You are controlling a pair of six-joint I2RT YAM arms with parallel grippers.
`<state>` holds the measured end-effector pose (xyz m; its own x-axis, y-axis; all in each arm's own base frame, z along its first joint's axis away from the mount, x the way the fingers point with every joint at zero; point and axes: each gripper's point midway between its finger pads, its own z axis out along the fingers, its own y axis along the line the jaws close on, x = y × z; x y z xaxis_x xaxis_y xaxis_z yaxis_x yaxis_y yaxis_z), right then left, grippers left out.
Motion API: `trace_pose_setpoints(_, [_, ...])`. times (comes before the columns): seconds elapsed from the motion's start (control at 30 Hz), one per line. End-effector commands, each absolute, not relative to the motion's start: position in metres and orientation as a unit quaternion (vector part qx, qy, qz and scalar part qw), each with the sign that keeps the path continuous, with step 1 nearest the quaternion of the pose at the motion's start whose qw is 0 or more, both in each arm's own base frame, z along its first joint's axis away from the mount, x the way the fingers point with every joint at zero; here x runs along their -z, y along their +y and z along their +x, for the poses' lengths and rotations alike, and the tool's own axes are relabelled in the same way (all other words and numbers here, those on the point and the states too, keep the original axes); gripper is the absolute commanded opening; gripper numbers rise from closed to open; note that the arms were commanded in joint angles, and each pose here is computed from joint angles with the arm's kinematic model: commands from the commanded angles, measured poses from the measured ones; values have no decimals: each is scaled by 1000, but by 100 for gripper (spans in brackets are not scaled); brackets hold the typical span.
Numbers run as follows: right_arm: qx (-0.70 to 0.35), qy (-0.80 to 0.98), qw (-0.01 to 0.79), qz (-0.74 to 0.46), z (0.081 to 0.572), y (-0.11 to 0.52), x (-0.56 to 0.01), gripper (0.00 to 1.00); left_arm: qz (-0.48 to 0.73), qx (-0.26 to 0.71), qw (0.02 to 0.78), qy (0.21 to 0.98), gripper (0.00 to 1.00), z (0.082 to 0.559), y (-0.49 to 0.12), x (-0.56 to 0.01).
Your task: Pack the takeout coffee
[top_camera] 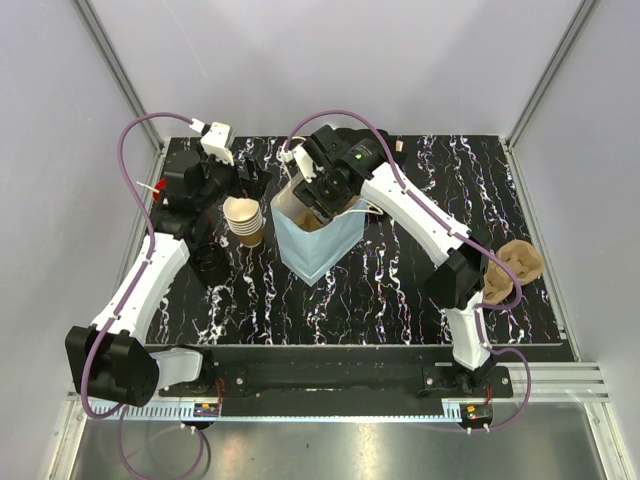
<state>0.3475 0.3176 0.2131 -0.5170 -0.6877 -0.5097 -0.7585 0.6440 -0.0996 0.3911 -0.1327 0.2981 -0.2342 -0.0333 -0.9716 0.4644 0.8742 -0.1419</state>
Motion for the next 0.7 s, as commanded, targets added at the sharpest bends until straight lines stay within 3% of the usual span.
trace_pose_setpoints(0.0, [-72, 864, 268, -420, 347, 315, -222, 72, 151, 208, 631, 732, 99, 387, -135, -320])
trace_pose_setpoints(0.27, [-73, 862, 275, -420, 348, 315, -228, 82, 151, 208, 631, 732, 99, 387, -135, -320])
trace_pose_setpoints(0.67, [-64, 842, 323, -427, 354, 311, -263, 85, 154, 209, 632, 730, 99, 385, -135, -322])
